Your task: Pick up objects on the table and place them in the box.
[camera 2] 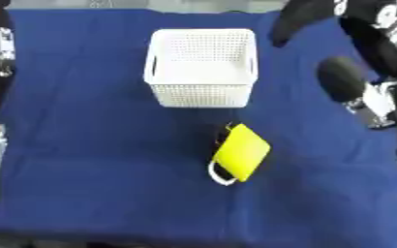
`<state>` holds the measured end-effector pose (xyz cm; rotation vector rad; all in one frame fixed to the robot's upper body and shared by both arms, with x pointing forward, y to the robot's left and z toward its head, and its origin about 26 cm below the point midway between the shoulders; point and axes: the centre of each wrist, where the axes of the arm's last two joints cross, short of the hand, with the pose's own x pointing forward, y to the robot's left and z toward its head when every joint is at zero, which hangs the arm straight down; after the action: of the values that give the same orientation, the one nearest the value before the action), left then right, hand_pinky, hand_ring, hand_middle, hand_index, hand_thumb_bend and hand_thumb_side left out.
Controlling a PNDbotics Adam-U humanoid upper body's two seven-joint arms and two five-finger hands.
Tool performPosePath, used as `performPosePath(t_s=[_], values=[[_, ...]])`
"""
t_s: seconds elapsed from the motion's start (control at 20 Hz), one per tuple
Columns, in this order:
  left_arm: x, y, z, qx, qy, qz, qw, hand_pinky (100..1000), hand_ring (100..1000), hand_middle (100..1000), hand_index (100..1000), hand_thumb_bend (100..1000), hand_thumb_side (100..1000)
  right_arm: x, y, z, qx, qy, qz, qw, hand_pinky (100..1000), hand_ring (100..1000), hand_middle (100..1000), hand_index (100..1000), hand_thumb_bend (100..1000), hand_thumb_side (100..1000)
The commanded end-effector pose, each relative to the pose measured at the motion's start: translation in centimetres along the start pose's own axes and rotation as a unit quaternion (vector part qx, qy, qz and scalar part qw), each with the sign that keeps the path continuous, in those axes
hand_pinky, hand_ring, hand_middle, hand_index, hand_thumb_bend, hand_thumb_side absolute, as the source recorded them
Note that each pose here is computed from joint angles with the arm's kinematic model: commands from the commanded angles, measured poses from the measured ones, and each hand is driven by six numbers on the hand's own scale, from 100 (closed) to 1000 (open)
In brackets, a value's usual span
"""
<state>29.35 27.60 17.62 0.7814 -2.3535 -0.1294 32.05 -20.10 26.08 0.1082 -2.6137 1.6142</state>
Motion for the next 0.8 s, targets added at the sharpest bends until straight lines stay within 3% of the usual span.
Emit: performPosePath(t_s=[0.05, 0.4, 0.8], values=[[0.5, 0.3, -0.5, -0.003, -0.014, 0.001, 1.0, 900, 751, 773, 824, 100, 707, -0.9, 0.6, -1.1, 0.044, -0.027, 0.026, 0.998, 579, 535, 584, 719, 272, 838], [0.5, 0.3, -0.5, -0.003, -0.013, 0.003, 1.0, 900, 751, 773, 824, 100, 706, -2.9, 2.5, -2.2, 0.078, -0.049, 0.036, 0.995, 585, 541, 593, 728, 268, 853], [0.4, 0.3, -0.4, -0.002, -0.011, 0.003, 1.0, 900, 751, 773, 824, 100, 706, -3.6, 3.8, -3.2, 0.091, -0.065, 0.035, 0.993, 588, 544, 598, 734, 264, 863]])
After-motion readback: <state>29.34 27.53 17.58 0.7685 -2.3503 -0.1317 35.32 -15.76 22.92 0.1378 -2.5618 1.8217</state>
